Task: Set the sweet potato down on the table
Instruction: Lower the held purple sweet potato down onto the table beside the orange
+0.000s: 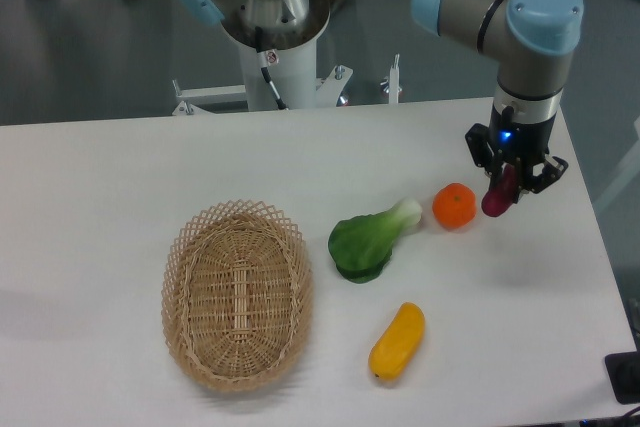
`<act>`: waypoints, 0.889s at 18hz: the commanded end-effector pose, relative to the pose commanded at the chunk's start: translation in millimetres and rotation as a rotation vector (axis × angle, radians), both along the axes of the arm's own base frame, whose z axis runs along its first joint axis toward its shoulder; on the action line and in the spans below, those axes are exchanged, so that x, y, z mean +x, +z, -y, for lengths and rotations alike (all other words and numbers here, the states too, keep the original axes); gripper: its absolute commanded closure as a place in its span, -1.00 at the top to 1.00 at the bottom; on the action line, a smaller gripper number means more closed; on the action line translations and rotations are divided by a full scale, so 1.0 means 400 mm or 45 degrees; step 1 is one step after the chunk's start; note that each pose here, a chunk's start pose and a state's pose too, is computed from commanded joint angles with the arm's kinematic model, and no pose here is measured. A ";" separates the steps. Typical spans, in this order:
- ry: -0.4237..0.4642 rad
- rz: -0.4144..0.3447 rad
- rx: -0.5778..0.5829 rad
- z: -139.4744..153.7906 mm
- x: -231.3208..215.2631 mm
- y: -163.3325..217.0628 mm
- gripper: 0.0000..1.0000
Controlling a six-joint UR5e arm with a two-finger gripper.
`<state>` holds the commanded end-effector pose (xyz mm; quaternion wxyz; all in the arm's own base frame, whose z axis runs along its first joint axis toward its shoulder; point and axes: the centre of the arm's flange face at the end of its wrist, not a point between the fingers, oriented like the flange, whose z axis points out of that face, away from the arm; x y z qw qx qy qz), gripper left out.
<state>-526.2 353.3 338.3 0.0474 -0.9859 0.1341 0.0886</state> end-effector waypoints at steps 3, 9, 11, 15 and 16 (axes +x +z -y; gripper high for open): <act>0.038 -0.020 0.017 -0.020 -0.038 -0.062 -0.49; 0.148 -0.028 0.070 -0.168 -0.051 -0.197 -0.48; 0.140 0.000 0.054 -0.198 -0.044 -0.247 -0.48; 0.110 0.025 0.026 -0.237 -0.022 -0.295 -0.48; 0.116 0.027 0.014 -0.241 -0.018 -0.304 -0.48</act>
